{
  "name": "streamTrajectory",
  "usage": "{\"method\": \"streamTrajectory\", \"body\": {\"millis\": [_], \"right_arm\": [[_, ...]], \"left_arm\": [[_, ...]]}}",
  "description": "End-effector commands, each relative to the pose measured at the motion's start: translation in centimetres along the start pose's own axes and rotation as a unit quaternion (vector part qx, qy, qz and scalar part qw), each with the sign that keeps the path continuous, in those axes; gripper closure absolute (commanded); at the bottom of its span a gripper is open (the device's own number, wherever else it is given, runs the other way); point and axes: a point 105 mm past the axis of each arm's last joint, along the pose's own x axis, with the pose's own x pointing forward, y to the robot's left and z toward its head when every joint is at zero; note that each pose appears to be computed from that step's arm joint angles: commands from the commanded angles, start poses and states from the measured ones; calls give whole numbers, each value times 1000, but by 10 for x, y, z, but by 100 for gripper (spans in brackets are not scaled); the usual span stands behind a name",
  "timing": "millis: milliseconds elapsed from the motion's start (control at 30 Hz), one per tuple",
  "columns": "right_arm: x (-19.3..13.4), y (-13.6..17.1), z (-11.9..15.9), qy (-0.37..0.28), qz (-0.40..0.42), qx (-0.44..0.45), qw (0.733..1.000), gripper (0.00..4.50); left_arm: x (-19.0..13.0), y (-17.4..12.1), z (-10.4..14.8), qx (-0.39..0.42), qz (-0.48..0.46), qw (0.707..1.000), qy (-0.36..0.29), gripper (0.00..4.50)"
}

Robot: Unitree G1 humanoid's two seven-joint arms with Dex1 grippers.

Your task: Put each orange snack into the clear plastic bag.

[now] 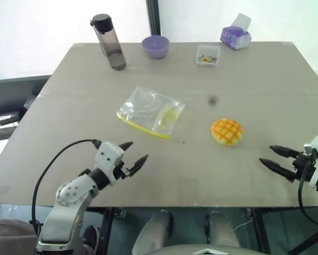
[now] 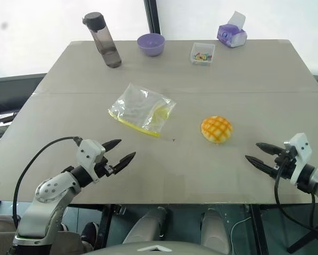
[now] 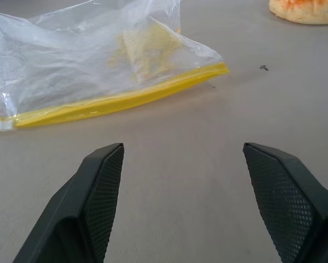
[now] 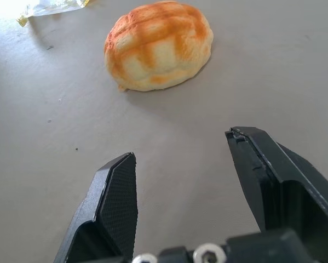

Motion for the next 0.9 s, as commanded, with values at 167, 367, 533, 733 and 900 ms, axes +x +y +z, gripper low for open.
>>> {"method": "streamTrajectory", "body": {"millis": [167, 367, 533, 733, 900], "right_arm": [[-2, -8, 3, -5, -3, -14, 1000, 152], [-1, -8, 3, -4, 0, -17, 1000, 152], [-1, -8, 3, -4, 3, -18, 1000, 152], [-1, -11, 1, -3, -7, -14, 1000, 152], [0, -6, 0, -2, 0, -16, 1000, 152]], "left_arm": [[-11, -3, 5, -3, 17, 1000, -10, 83], [-12, -5, 4, -3, 20, 1000, -9, 83], [-13, -5, 4, -3, 22, 1000, -6, 83], [-11, -5, 4, -4, 21, 1000, -7, 83], [-10, 1, 4, -5, 28, 1000, -9, 83]]}}
